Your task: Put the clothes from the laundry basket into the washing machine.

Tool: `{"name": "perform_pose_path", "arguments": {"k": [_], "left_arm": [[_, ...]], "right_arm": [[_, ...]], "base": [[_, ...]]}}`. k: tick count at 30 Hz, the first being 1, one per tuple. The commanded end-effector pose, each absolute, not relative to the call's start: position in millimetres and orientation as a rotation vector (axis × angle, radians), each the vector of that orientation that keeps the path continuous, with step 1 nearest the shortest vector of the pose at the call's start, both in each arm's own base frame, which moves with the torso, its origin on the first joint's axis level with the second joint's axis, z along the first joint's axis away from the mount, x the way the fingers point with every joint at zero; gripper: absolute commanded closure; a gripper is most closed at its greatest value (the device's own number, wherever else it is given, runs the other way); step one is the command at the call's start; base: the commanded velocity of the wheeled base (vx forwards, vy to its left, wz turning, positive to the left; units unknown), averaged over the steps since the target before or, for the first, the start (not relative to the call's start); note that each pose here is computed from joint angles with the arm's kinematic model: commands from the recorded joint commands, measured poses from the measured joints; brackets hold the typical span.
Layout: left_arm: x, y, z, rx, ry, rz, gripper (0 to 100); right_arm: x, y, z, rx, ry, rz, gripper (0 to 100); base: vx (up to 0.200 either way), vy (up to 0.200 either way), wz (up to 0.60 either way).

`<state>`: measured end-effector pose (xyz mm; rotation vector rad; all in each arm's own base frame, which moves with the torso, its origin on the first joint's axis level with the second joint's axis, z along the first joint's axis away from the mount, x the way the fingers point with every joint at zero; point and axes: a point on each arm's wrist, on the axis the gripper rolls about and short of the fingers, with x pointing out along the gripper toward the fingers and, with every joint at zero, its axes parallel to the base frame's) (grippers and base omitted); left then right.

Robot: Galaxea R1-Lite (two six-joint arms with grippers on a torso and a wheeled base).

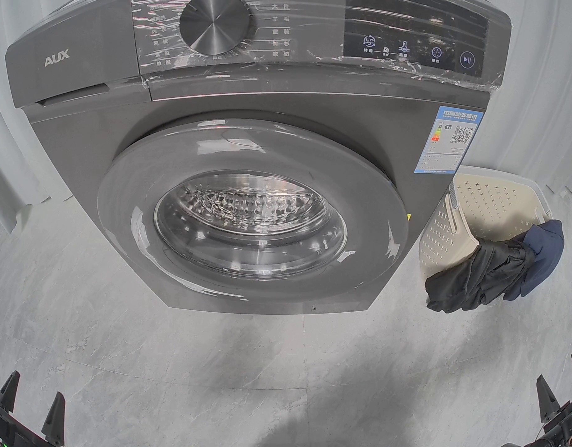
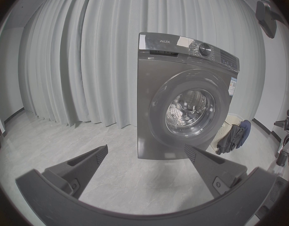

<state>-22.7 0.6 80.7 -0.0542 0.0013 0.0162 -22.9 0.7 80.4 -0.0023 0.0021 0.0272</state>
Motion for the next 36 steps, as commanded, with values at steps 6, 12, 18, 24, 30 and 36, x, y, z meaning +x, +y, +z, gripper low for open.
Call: {"name": "perform_pose_path", "arguments": {"k": [6,12,18,24,30,36], "left_arm": [[-22.7,0.6,75.4,-0.054,0.003,0.017,0],[-22.7,0.6,75.4,-0.054,0.003,0.017,0],[-22.7,0.6,75.4,-0.054,0.003,0.017,0],[-22.7,0.6,75.4,-0.055,0.003,0.017,0],[-22.7,0.6,75.4,-0.054,0.003,0.017,0],[-22.7,0.6,75.4,-0.054,0.003,0.017,0]], "right_arm": [[-22.7,0.7,75.2,-0.003,0.005,0.028,0],[-22.7,0.7,75.2,-0.001,0.005,0.028,0],[-22.7,0.7,75.2,-0.001,0.005,0.026,0],[-22.6,0.6,75.4,0.000,0.005,0.020,0],[-22.6,0.6,75.2,0.000,0.006,0.020,0],[-22.6,0.6,75.4,0.000,0.005,0.020,0]], "base": [[0.000,0.200,0.00],[0.000,0.133,0.00],[0.067,0.000,0.00],[0.200,0.000,0.00],[0.133,0.000,0.00],[0.000,-0.067,0.00]]}}
